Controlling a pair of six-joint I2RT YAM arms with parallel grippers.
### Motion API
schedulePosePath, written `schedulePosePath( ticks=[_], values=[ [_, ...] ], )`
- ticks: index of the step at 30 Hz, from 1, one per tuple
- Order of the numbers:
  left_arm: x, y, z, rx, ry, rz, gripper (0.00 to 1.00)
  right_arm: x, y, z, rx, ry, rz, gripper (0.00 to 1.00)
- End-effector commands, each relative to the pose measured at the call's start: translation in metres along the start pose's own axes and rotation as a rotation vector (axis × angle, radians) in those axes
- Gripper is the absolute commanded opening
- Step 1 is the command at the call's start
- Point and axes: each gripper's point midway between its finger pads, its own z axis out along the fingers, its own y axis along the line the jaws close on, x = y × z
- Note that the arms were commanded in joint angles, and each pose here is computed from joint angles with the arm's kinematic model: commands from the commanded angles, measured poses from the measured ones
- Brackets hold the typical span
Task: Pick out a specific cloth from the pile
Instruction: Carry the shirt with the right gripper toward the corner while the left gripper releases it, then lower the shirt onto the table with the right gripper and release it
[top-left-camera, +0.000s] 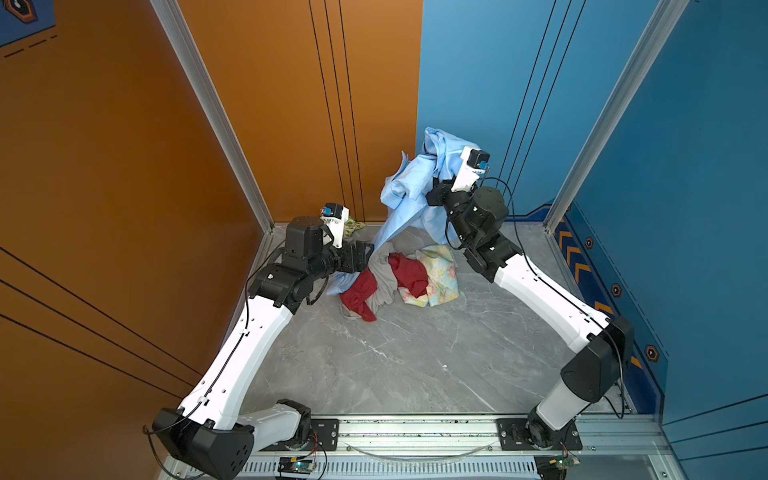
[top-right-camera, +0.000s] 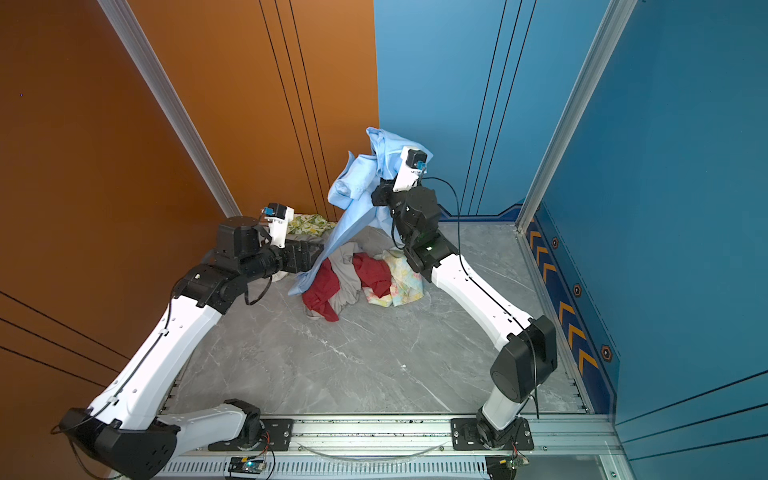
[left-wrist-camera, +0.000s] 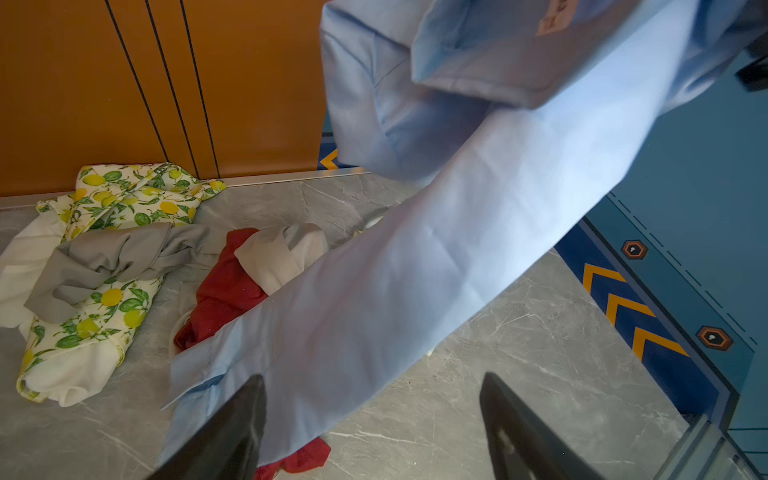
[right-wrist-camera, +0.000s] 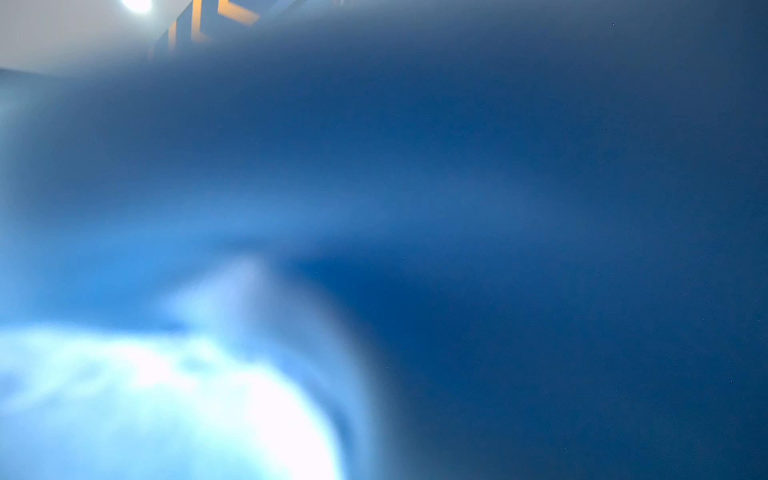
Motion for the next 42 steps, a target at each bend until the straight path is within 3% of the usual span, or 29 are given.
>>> schedulePosePath(
  ticks=[1,7,9,12,28,34,42],
  values=[
    [0.013,-0.004,0.013,0.004,0.044,0.069,0.84,-0.055,-0.021,-0.017,0.04,-0.069,0.066,0.0],
    [0.027,-0.014,0.033,0.005,0.099,0.119,0.85,-0.105,-0.071,-0.046,0.157,-0.109,0.045,0.0],
    [0.03,-0.022,0.039,0.022,0.114,0.131,0.94,-0.117,-0.087,-0.058,0.195,-0.116,0.036,0.0],
    [0.036,-0.035,0.049,0.035,0.136,0.162,0.99,-0.132,-0.111,-0.077,0.272,-0.112,0.003,0.0],
    [0.065,-0.111,0.098,0.165,0.24,0.283,0.98,-0.174,-0.219,-0.236,0.677,-0.127,-0.069,0.0],
    [0.069,-0.118,0.099,0.183,0.245,0.286,0.98,-0.162,-0.236,-0.282,0.795,-0.091,-0.081,0.0],
    [0.085,-0.115,0.096,0.192,0.269,0.279,0.98,-0.081,-0.256,-0.293,0.79,0.023,0.047,0.0]
  ],
)
